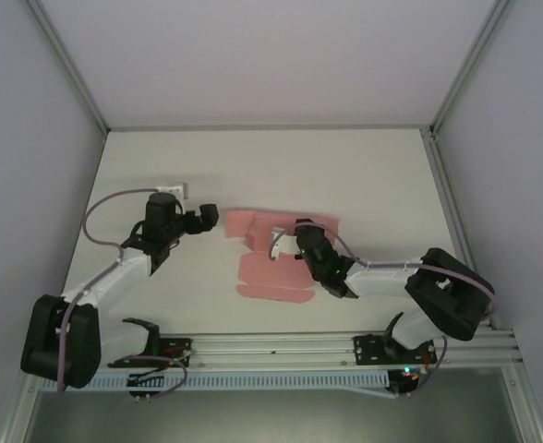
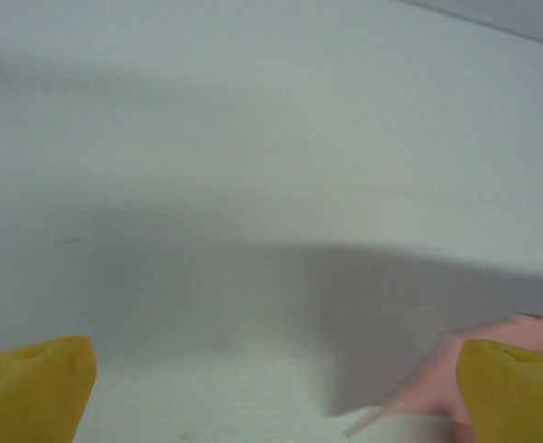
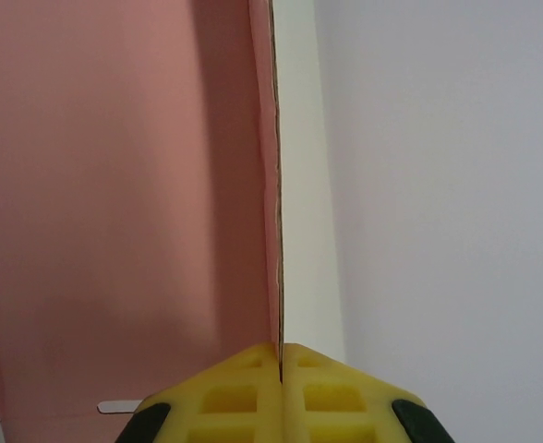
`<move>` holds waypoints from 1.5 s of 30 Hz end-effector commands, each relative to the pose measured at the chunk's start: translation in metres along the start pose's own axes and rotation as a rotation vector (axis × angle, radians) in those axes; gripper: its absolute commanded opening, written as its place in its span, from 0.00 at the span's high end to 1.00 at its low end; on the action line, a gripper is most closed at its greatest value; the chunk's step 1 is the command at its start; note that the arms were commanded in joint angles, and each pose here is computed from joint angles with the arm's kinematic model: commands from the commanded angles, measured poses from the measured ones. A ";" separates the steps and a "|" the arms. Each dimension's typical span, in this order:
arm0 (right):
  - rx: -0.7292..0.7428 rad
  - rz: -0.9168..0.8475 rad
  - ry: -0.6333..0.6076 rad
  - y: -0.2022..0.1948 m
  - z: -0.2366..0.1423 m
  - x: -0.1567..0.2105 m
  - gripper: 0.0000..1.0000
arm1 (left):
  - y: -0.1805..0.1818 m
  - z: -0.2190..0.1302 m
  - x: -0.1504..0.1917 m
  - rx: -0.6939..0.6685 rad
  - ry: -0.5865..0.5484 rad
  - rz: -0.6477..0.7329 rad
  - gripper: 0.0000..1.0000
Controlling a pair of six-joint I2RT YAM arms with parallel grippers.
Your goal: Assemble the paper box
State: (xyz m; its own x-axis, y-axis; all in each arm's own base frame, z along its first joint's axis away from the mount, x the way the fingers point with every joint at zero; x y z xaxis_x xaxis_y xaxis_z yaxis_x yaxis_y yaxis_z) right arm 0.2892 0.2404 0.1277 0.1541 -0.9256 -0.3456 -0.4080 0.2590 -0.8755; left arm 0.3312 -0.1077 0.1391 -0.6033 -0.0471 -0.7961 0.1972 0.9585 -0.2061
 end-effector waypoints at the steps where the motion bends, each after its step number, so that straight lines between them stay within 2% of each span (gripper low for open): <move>1: 0.073 0.002 -0.040 -0.009 -0.002 -0.006 1.00 | 0.004 0.016 -0.016 0.037 -0.003 -0.071 0.00; 5: 0.096 0.012 -0.046 -0.012 -0.004 -0.005 1.00 | 0.003 0.046 -0.019 0.077 0.043 -0.056 0.00; 9: 0.108 0.047 -0.058 -0.018 -0.007 -0.007 1.00 | -0.017 0.069 -0.011 0.204 0.092 0.014 0.00; 13: 0.103 0.065 -0.051 -0.020 -0.007 -0.008 1.00 | -0.040 0.077 0.007 0.313 0.140 0.090 0.08; 16: 0.108 0.064 -0.032 -0.020 -0.005 -0.006 1.00 | -0.052 0.071 0.018 0.371 0.139 0.112 0.15; 22: 0.096 0.057 -0.020 -0.018 -0.003 -0.006 1.00 | -0.087 0.041 0.033 0.507 0.088 0.233 0.20; 25: 0.086 0.054 -0.017 -0.016 -0.002 -0.006 1.00 | -0.100 0.035 0.040 0.536 0.079 0.283 0.29; 26: 0.081 0.052 -0.014 -0.014 -0.001 -0.006 1.00 | -0.102 0.035 0.042 0.539 0.078 0.287 0.37; 27: 0.080 0.051 -0.012 -0.014 -0.001 -0.006 1.00 | -0.107 0.033 0.044 0.551 0.073 0.297 0.40; 32: 0.055 0.027 -0.004 -0.009 -0.002 -0.004 1.00 | -0.120 0.030 0.052 0.502 0.007 0.399 0.42; 38: 0.063 -0.016 0.000 -0.003 -0.009 -0.003 1.00 | -0.128 0.024 0.062 0.559 -0.034 0.441 0.44; 42: 0.057 -0.020 -0.001 0.000 -0.012 -0.003 1.00 | -0.125 0.029 0.067 0.536 -0.025 0.450 0.44; 45: 0.054 -0.028 0.005 0.003 -0.012 -0.003 1.00 | -0.132 0.027 0.073 0.577 -0.023 0.459 0.41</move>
State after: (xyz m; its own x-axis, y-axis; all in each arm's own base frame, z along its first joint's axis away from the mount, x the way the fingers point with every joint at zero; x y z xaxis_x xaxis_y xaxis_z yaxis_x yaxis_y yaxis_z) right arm 0.2804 0.2406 0.1285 0.1609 -0.9346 -0.3172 -0.3647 0.2424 -0.8990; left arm 0.2855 -0.2359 0.0892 -0.4102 0.3053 -0.8594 0.7672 0.6251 -0.1441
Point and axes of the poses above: each hand's point on the last joint's axis, 136 mm out from that joint toward the fingers, its own z axis out along the fingers, its own y axis along the line the jaws close on, x = y × z, the point moved 2 cm from there along -z, back along the fingers, and after that the axes turned 9 degrees about z, right-handed, at the moved point
